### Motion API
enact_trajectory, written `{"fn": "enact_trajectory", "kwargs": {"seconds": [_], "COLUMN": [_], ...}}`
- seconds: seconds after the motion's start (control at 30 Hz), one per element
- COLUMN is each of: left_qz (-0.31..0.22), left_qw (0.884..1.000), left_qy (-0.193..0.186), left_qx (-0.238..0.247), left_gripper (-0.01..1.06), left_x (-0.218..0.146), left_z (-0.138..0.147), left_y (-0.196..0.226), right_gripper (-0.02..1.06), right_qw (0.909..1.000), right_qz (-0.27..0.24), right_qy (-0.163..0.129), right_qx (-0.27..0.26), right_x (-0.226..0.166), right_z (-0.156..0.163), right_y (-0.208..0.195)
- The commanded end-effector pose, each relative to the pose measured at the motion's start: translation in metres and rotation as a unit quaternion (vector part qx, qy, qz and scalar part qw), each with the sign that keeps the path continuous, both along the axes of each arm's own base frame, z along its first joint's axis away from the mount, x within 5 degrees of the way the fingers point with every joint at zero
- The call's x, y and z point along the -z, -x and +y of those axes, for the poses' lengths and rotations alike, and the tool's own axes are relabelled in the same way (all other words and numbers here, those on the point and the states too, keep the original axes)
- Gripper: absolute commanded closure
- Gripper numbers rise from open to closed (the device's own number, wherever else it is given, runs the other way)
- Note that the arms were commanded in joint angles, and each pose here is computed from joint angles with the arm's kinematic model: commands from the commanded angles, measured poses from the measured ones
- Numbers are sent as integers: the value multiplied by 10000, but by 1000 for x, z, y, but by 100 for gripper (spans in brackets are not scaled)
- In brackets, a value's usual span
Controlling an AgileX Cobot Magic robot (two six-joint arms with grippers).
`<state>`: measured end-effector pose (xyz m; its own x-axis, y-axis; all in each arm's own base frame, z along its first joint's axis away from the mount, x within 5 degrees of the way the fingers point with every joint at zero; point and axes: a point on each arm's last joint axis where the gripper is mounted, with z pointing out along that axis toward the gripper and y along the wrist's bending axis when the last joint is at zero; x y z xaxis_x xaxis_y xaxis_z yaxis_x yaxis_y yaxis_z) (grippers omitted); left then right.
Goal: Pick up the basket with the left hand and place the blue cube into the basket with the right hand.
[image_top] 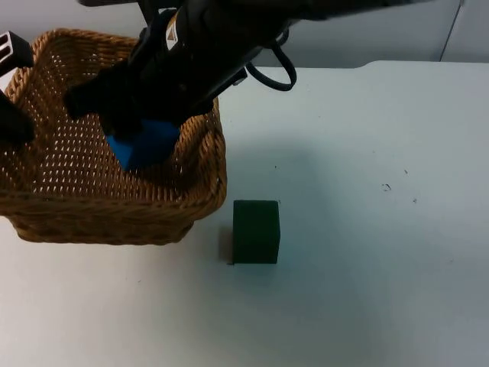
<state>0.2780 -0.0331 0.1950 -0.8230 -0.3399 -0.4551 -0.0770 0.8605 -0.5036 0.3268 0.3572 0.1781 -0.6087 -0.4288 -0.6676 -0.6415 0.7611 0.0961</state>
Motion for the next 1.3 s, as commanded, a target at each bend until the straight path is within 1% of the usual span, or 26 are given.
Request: {"fn": "enact_trajectory", "kwargs": {"seconds": [0.0,0.07,0.1,0.13,0.17,0.2,0.23,0.27,0.3,0.4,0.43,0.53,0.57,0.7,0.8,0.93,1.0,1.03,1.17,1.2,1.27], "left_qz": [-39,-39,-39,-39,-39,-39,-39,-39,-39,-39,-39,-39,-39,-44,-44,-44,-44,-44,-44,-44,-48], "left_qw": [9999,9999,9999,9999,9999,9999,9999,9999,9999,9999,9999,9999,9999,9999,9999,9999,9999,9999,9998,9998,9999], "left_qy": [135,135,135,135,135,135,135,135,135,135,135,135,135,129,129,139,139,139,153,153,142], "left_qx": [-51,-51,-51,-51,-51,-51,-51,-51,-51,-51,-51,-51,-51,-58,-58,-66,-66,-66,-77,-77,-80], "left_gripper": [105,105,105,105,105,105,105,105,105,105,105,105,105,105,105,105,105,105,105,105,105], "left_x": [-4,-4,-4,-4,-4,-4,-4,-4,-4,-4,-4,-4,-4,-4,-4,-4,-4,-4,-4,-4,-4], "left_z": [-1,-1,-1,-1,-1,-1,-1,-1,-1,-1,-1,-1,-1,-1,-1,-1,-1,-1,-1,-1,-1], "left_y": [1,1,1,1,1,1,1,1,1,1,1,1,1,1,1,1,1,1,1,1,1], "right_gripper": [104,100,100,97,90,87,80,70,70,51,51,41,40,40,40,40,40,40,40,40,40], "right_qw": [9999,9999,9999,9999,9999,9998,9998,9998,9998,9994,9994,9990,9988,9984,9985,9990,9988,9988,9971,9971,9957], "right_qz": [-83,-105,-105,-105,-111,-120,-121,-144,-144,-222,-222,-295,-322,-385,-373,-313,-400,-400,-648,-648,-796], "right_qy": [-97,-105,-105,-105,-112,-122,-137,-163,-163,-252,-252,-321,-351,-420,-405,-305,-180,-180,-129,-129,-162], "right_qx": [-33,-46,-46,-46,-46,-47,-43,-44,-44,-49,-49,-54,-54,-55,-52,-56,-196,-196,-387,-387,-453], "right_x": [-4,-4,-4,-4,-4,-4,-4,-5,-5,-6,-6,-14,-18,-26,-29,-38,-48,-48,-85,-85,-107], "right_z": [3,4,4,4,4,4,4,4,4,5,5,5,4,4,3,-1,-5,-5,-15,-15,-23], "right_y": [0,0,0,0,0,0,-1,-1,-1,-2,-2,-1,-1,0,1,4,7,7,16,16,23]}}
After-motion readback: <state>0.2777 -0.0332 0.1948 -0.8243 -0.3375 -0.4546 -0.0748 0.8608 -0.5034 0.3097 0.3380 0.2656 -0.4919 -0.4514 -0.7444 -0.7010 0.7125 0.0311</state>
